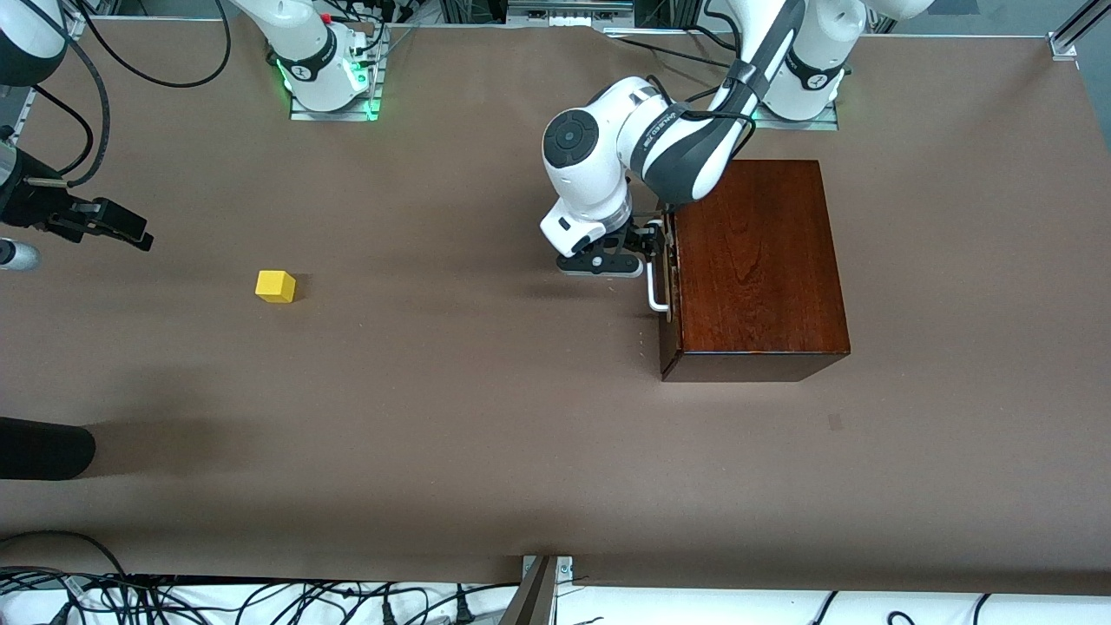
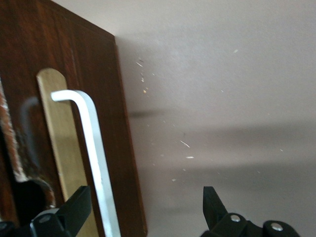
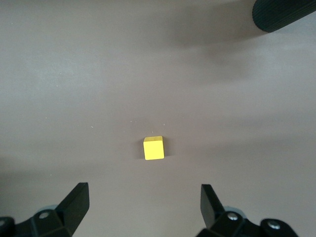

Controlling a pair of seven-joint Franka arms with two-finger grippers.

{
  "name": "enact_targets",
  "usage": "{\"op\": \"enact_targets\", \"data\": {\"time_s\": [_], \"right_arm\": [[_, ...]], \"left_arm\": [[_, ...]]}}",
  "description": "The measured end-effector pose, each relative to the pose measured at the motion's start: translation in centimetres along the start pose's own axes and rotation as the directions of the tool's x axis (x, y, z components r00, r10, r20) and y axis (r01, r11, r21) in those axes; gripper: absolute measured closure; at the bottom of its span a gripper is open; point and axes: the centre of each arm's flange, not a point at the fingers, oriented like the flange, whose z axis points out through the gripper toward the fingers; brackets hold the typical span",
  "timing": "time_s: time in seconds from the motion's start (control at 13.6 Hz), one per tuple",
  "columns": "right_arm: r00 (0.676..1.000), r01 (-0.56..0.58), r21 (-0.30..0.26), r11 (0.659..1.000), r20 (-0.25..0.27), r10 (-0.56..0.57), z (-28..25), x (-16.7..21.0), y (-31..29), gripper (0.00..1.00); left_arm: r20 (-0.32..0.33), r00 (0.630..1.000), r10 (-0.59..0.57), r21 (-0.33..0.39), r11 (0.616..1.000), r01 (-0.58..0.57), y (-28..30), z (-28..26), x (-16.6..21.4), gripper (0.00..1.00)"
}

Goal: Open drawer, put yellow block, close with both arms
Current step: 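Move the left gripper to the white drawer handle of the box, then grasp the drawer handle with the left gripper while the right gripper approaches the cube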

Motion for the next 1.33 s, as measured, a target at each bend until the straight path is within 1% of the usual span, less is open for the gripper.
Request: {"op": "enact_targets", "data": {"time_s": [0.22, 0.44, 0.74, 1.11, 1.33], "right_arm": [[1.0, 0.0, 0.0, 1.0, 0.001, 0.0, 0.0, 0.0, 0.0, 0.0], [1.0, 0.001, 0.0, 1.0, 0.003, -0.001, 0.2, 0.1, 0.0, 0.0], [1.0, 0.003, -0.001, 1.0, 0.005, -0.003, 0.3, 0.1, -0.2, 0.0], [1.0, 0.007, -0.002, 1.0, 0.01, -0.007, 0.6, 0.2, -0.3, 0.0], [1.0, 0.009, -0.002, 1.0, 0.016, -0.009, 1.0, 0.2, -0.5, 0.0]], "left_arm": [[-0.005, 1.0, 0.014, 0.008, 1.0, -0.014, -0.7, 0.2, 0.5, 0.0], [-0.009, 1.0, 0.013, -0.002, 1.0, -0.013, -1.7, 1.6, 1.4, 0.0], [-0.012, 1.0, 0.014, -0.006, 1.0, -0.014, -1.4, 3.3, 1.6, 0.0], [-0.018, 1.0, 0.013, -0.011, 1.0, -0.013, -1.2, 3.8, 1.7, 0.0], [-0.008, 1.0, 0.002, -0.031, 1.0, -0.002, -1.0, 3.8, 1.7, 0.0]]}}
